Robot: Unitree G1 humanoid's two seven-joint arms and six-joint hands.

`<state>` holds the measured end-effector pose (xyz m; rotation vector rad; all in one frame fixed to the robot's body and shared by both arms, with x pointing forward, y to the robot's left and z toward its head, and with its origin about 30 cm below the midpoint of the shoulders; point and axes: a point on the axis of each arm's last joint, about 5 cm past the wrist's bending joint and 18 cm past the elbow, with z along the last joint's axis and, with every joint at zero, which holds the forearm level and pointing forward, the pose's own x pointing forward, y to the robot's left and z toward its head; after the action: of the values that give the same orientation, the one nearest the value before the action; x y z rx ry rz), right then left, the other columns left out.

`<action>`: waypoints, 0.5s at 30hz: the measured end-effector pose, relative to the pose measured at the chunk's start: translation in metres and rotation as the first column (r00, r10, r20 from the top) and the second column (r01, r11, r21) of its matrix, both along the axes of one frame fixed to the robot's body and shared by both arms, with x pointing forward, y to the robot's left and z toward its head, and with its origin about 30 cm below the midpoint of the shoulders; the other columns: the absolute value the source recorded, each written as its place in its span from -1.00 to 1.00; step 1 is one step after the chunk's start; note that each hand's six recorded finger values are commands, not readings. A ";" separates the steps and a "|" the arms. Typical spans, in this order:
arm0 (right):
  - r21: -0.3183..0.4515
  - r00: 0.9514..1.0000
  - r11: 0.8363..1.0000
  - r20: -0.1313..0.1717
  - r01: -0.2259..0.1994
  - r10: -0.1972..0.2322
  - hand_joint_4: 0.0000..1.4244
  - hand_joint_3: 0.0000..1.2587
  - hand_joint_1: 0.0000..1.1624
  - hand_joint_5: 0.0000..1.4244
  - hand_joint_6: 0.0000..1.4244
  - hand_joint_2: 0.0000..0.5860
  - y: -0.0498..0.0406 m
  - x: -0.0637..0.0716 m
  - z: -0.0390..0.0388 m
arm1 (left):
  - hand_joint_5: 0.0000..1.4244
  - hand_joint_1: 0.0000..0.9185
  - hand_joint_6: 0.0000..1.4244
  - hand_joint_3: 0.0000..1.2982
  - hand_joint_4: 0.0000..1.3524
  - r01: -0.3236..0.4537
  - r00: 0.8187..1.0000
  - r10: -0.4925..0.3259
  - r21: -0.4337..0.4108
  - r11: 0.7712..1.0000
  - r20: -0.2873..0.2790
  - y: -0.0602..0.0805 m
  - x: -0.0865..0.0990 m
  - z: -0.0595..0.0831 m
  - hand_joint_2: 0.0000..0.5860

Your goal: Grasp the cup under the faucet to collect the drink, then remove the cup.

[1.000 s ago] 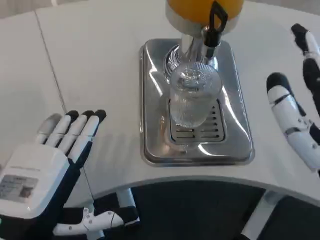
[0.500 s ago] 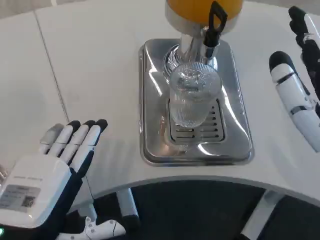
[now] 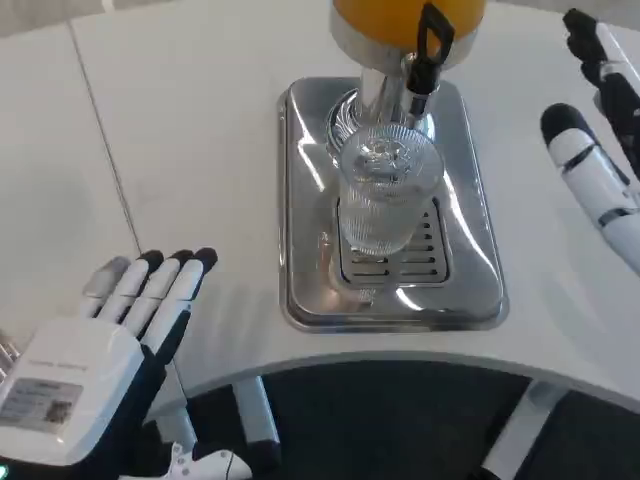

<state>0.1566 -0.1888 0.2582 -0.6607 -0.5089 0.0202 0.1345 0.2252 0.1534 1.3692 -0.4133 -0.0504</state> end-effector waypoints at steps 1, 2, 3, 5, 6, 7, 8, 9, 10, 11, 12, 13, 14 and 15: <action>0.004 1.000 1.000 0.003 -0.004 0.004 -1.00 -1.00 -0.98 -1.00 -1.00 0.53 -0.0011 0.002 -0.0012 | -1.00 -1.00 -1.00 -1.00 -1.00 -0.002 1.000 0.002 0.000 1.000 -0.002 0.000 0.000 0.000 -1.00; 0.009 1.000 1.000 0.006 -0.009 0.008 -1.00 -1.00 -0.98 -1.00 -1.00 0.53 -0.0017 0.003 -0.0021 | -1.00 -1.00 -1.00 -1.00 -1.00 -0.004 1.000 0.004 0.001 1.000 -0.003 0.001 -0.001 0.000 -1.00; 0.015 1.000 1.000 0.009 -0.016 0.016 -1.00 -1.00 -0.98 -1.00 -1.00 0.53 -0.0019 0.004 -0.0029 | -1.00 -1.00 -1.00 -1.00 -1.00 -0.005 1.000 0.005 0.001 1.000 -0.005 0.001 -0.001 -0.001 -1.00; 0.020 1.000 1.000 0.011 -0.018 0.018 -1.00 -1.00 -0.97 -1.00 -1.00 0.53 -0.0024 0.006 -0.0041 | -1.00 -1.00 -1.00 -1.00 -1.00 -0.007 1.000 0.007 0.000 1.000 -0.004 0.000 -0.001 -0.001 -1.00; 0.029 1.000 0.999 0.014 -0.028 0.027 -1.00 -1.00 -0.97 -1.00 -1.00 0.53 -0.0031 0.009 -0.0053 | -1.00 -1.00 -1.00 -1.00 -1.00 -0.011 1.000 0.011 -0.002 1.000 -0.004 0.000 -0.001 -0.001 -1.00; 0.033 0.999 0.999 0.010 -0.031 0.031 -1.00 -1.00 -0.97 -1.00 -1.00 0.53 -0.0036 0.011 -0.0062 | -1.00 -1.00 -1.00 -1.00 -1.00 -0.013 1.000 0.013 -0.004 1.000 -0.004 0.000 -0.001 -0.001 -1.00; 0.039 0.999 0.999 0.008 -0.033 0.033 -1.00 -1.00 -0.97 -1.00 -1.00 0.53 -0.0039 0.014 -0.0068 | -1.00 -1.00 -1.00 -1.00 -1.00 -0.016 1.000 0.016 -0.006 1.000 -0.004 0.000 -0.001 -0.001 -1.00; 0.047 0.999 0.998 0.006 -0.033 0.033 -1.00 -1.00 -0.97 -1.00 -1.00 0.53 -0.0044 0.017 -0.0070 | -1.00 -1.00 -1.00 -1.00 -1.00 -0.021 1.000 0.021 -0.004 1.000 -0.003 0.000 -0.001 -0.001 -1.00; 0.053 0.999 0.998 0.008 -0.036 0.035 -1.00 -1.00 -0.96 -1.00 -1.00 0.53 -0.0044 0.019 -0.0067 | -1.00 -1.00 -1.00 -1.00 -1.00 -0.025 1.000 0.025 0.005 1.000 -0.003 0.000 -0.001 -0.001 -1.00; 0.058 0.999 0.998 0.013 -0.040 0.039 -1.00 -1.00 -0.96 -1.00 -1.00 0.53 -0.0042 0.020 -0.0058 | -1.00 -1.00 -1.00 -1.00 -1.00 -0.027 1.000 0.027 0.006 1.000 -0.003 0.000 -0.001 -0.002 -1.00; 0.062 0.999 0.997 0.020 -0.046 0.044 -1.00 -1.00 -0.96 -1.00 -1.00 0.53 -0.0037 0.023 -0.0043 | -1.00 -1.00 -1.00 -1.00 -1.00 -0.032 0.999 0.032 0.007 0.999 -0.003 -0.001 -0.001 -0.002 -1.00; 0.064 0.999 0.997 0.022 -0.047 0.046 -1.00 -1.00 -0.96 -1.00 -1.00 0.54 -0.0035 0.024 -0.0037 | -1.00 -1.00 -1.00 -1.00 -1.00 -0.033 0.999 0.033 0.006 0.999 -0.003 -0.001 -0.001 -0.002 -1.00; 0.067 0.998 0.996 0.026 -0.051 0.050 -1.00 -1.00 -0.96 -1.00 -1.00 0.55 -0.0027 0.026 -0.0029 | -1.00 -1.00 -1.00 -1.00 -1.00 -0.035 0.999 0.035 0.007 0.999 -0.003 -0.001 -0.001 -0.002 -1.00; 0.070 0.998 0.996 0.030 -0.058 0.056 -1.00 -1.00 -0.96 -1.00 -1.00 0.55 -0.0015 0.028 -0.0019 | -1.00 -1.00 -1.00 -1.00 -1.00 -0.039 0.999 0.039 0.007 0.999 -0.004 -0.001 -0.001 -0.002 -1.00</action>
<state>0.1844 -0.1902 0.2563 -0.5775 -0.5528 0.0461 0.1335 0.2245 0.1514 1.3836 -0.3831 -0.0227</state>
